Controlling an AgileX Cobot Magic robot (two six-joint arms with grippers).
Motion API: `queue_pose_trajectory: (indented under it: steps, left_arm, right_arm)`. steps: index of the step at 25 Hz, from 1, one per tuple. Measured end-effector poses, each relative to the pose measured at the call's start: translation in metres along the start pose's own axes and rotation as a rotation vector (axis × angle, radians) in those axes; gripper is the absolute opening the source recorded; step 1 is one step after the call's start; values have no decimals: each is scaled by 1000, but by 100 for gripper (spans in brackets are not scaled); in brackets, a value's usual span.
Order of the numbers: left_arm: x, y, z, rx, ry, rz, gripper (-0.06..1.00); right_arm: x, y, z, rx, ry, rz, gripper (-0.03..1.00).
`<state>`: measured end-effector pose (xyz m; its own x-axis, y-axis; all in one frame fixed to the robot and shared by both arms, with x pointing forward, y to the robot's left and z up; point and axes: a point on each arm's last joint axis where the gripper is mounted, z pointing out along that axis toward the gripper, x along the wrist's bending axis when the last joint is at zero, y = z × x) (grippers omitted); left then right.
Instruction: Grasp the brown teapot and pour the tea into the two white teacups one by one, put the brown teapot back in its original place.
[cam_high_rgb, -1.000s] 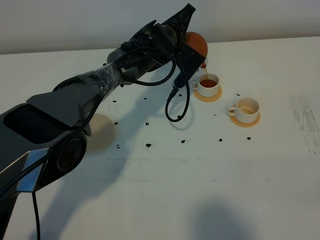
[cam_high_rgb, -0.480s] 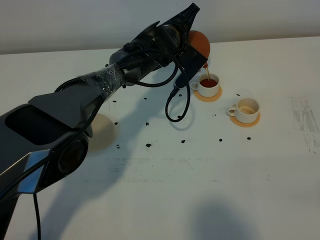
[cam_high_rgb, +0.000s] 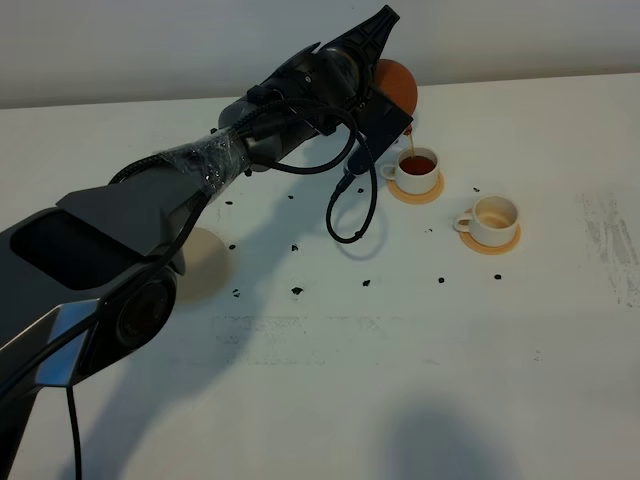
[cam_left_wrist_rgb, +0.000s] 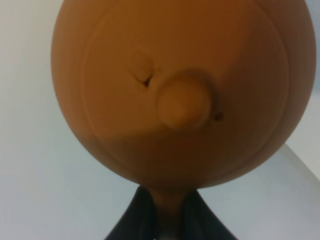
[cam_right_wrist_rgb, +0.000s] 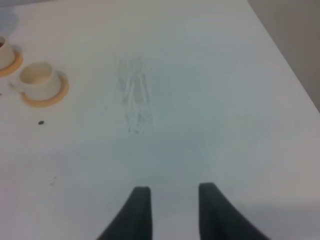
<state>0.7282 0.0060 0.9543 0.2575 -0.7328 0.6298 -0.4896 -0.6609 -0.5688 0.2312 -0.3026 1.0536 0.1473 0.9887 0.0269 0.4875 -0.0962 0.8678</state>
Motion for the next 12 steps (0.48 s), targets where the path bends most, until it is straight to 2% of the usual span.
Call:
queue_pose_trajectory:
  steps: [12]
  left_arm:
    - [0, 0, 0, 0, 1, 0, 9]
  right_arm:
    - [0, 0, 0, 0, 0, 0, 23]
